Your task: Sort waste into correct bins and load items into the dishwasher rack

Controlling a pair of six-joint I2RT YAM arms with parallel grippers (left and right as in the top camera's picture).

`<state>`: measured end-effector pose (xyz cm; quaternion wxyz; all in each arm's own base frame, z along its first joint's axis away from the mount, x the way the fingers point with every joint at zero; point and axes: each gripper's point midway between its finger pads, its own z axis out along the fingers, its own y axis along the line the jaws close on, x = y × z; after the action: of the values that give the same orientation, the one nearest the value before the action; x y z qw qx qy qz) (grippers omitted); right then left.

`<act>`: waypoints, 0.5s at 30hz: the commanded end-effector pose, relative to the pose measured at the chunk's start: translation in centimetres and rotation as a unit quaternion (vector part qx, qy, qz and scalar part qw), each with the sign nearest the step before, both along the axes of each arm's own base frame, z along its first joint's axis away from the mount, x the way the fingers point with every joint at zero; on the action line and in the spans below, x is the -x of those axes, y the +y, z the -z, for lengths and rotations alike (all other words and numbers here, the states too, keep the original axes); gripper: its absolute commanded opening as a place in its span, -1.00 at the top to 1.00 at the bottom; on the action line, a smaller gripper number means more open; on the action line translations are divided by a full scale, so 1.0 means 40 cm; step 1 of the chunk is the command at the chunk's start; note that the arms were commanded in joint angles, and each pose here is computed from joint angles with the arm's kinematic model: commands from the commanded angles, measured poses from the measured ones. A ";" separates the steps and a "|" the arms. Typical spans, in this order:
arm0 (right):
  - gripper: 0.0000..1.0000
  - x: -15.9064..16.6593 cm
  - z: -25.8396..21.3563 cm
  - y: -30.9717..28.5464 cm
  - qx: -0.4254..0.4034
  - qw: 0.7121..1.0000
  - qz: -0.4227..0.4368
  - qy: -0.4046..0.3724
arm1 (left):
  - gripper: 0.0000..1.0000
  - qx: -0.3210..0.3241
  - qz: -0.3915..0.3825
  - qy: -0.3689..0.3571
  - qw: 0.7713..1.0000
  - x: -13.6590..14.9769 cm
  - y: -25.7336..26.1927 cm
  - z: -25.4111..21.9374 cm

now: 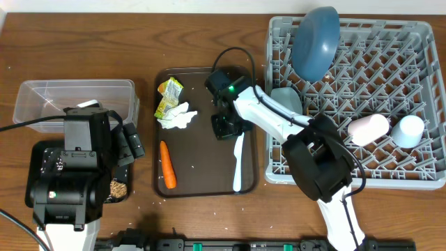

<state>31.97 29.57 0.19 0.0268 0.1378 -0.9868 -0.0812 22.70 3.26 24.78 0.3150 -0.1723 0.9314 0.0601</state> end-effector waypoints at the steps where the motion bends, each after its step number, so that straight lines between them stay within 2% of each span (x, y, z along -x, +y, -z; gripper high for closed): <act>1: 0.88 0.002 -0.024 -0.002 0.000 1.000 -0.014 -0.003 | -0.96 -0.005 -0.007 -0.006 1.000 0.000 0.008 -0.013; 8: 0.87 -0.002 -0.105 -0.036 0.004 1.000 -0.004 -0.011 | -0.96 -0.005 -0.007 -0.006 1.000 0.000 0.008 -0.013; 11: 0.86 0.020 -0.118 -0.073 0.035 0.999 0.017 0.002 | -0.95 -0.005 -0.007 -0.006 1.000 0.000 0.008 -0.013; 14: 0.67 0.045 -0.109 -0.093 0.054 0.998 0.028 0.024 | -0.95 -0.005 -0.007 -0.006 1.000 0.000 0.008 -0.013; 15: 0.67 0.049 -0.104 -0.097 0.057 0.998 0.027 0.027 | -0.95 -0.005 -0.007 -0.006 1.000 0.000 0.008 -0.013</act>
<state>29.50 26.08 3.67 0.0716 0.1219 -0.9893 -0.0351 22.70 3.25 24.78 0.3150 -0.1721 0.9314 0.0599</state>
